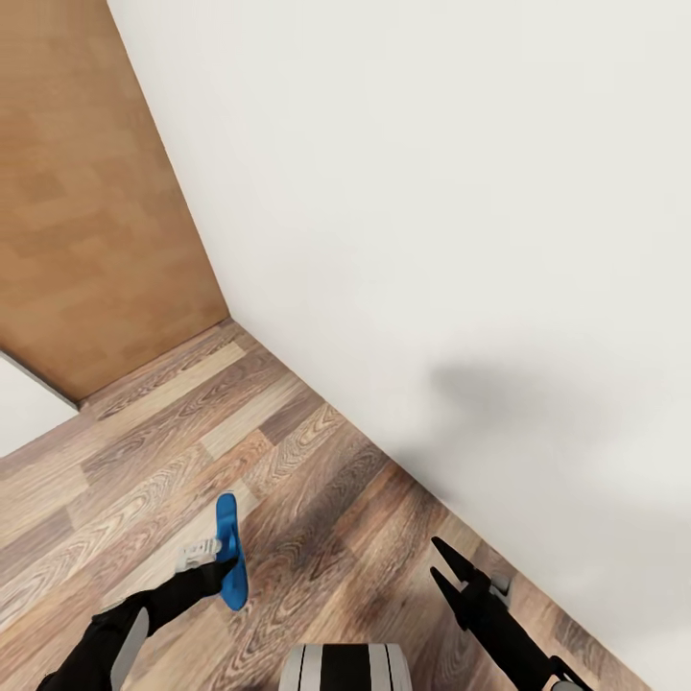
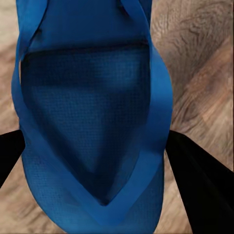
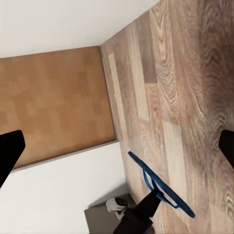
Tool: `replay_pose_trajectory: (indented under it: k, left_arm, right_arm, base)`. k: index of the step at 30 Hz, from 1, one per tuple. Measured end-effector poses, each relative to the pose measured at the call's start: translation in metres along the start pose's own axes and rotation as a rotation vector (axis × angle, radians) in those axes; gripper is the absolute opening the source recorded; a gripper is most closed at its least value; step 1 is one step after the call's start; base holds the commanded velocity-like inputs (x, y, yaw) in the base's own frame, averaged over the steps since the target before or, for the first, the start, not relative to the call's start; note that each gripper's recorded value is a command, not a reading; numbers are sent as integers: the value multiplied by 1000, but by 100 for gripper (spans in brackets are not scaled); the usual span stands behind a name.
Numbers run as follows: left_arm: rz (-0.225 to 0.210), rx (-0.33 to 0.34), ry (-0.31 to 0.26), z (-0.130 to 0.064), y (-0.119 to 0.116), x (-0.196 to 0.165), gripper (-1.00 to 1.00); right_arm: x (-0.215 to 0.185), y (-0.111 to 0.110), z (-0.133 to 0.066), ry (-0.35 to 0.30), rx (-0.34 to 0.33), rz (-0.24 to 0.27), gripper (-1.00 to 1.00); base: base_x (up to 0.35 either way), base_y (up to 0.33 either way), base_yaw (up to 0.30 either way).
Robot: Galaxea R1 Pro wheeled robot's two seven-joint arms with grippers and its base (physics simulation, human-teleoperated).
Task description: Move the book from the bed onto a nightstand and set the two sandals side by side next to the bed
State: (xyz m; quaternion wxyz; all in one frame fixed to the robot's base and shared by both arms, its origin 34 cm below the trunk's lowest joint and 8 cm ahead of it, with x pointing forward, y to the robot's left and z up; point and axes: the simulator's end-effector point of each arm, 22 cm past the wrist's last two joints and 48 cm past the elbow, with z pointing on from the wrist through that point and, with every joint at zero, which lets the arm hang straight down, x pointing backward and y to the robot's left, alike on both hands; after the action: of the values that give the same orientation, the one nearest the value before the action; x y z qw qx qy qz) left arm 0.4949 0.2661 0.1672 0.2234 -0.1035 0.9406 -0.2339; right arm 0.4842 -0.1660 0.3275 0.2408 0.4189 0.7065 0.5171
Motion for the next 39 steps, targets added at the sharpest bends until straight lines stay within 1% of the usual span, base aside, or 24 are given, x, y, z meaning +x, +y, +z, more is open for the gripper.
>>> replay_pose_trajectory:
  k: [3, 6, 8, 10, 11, 13, 15, 17, 18, 19, 20, 21, 23, 25, 30, 36, 39]
  left_arm:
    - [6, 32, -10, -3, -8, -6, -100]
    - [13, 46, -18, -6, -13, -11, -100]
    - [14, 52, -18, -7, -16, -11, -100]
    - [13, 56, -19, -8, -19, -11, -100]
    - [14, 57, -21, -9, -20, -12, -100]
    - [16, 60, -27, -10, -22, -15, -100]
    - [20, 62, -32, -12, -24, -18, -100]
    - [24, 65, -38, -13, -26, -21, -100]
    - [25, 67, -41, -14, -28, -22, -100]
    - [27, 69, -44, -15, -29, -24, -100]
    - [28, 70, -47, -15, -30, -25, -100]
    - [29, 73, -50, -16, -32, -27, -100]
    - [33, 75, -57, -18, -34, -30, -100]
    - [36, 78, -64, -19, -36, -34, -100]
    - [43, 86, -82, -24, -42, -42, -100]
    - [53, 94, -103, -30, -49, -52, -100]
    - [53, 96, -102, -32, -51, -52, -100]
  right_arm:
    - [-3, 6, -2, 0, -10, -11, 100]
    - [-18, 4, -12, 6, 8, -55, 100]
    - [-45, -2, -31, 21, 49, -137, 100]
    - [-66, -3, -45, 34, 79, -201, 100]
    - [-73, -2, -49, 39, 88, -223, 100]
    - [-80, 1, -55, 46, 95, -248, 100]
    - [-82, 3, -58, 59, 98, -256, 100]
    - [-79, 5, -61, 86, 102, -251, 100]
    - [-74, 4, -63, 116, 111, -242, 100]
    - [-73, 4, -63, 125, 114, -243, 100]
    - [-68, -5, -66, 150, 145, -254, 100]
    - [-64, -23, -71, 176, 201, -272, 100]
    - [-57, -49, -81, 210, 280, -294, 100]
    - [-52, -69, -89, 234, 339, -299, 100]
    - [-50, -73, -93, 241, 355, -307, 100]
    - [-51, -66, -94, 236, 344, -321, 100]
    - [-50, -69, -96, 236, 349, -312, 100]
  base:
    - [0, 0, 0]
    - [0, 0, 0]
    - [0, 0, 0]
    - [0, 0, 0]
    - [0, 0, 0]
    - [0, 0, 0]
    - [0, 0, 0]
    - [0, 0, 0]
    - [0, 0, 0]
    - [0, 0, 0]
    - [0, 0, 0]
    - [0, 0, 0]
    - [0, 0, 0]
    - [0, 0, 0]
    - [0, 0, 0]
    - [0, 0, 0]
    - [0, 0, 0]
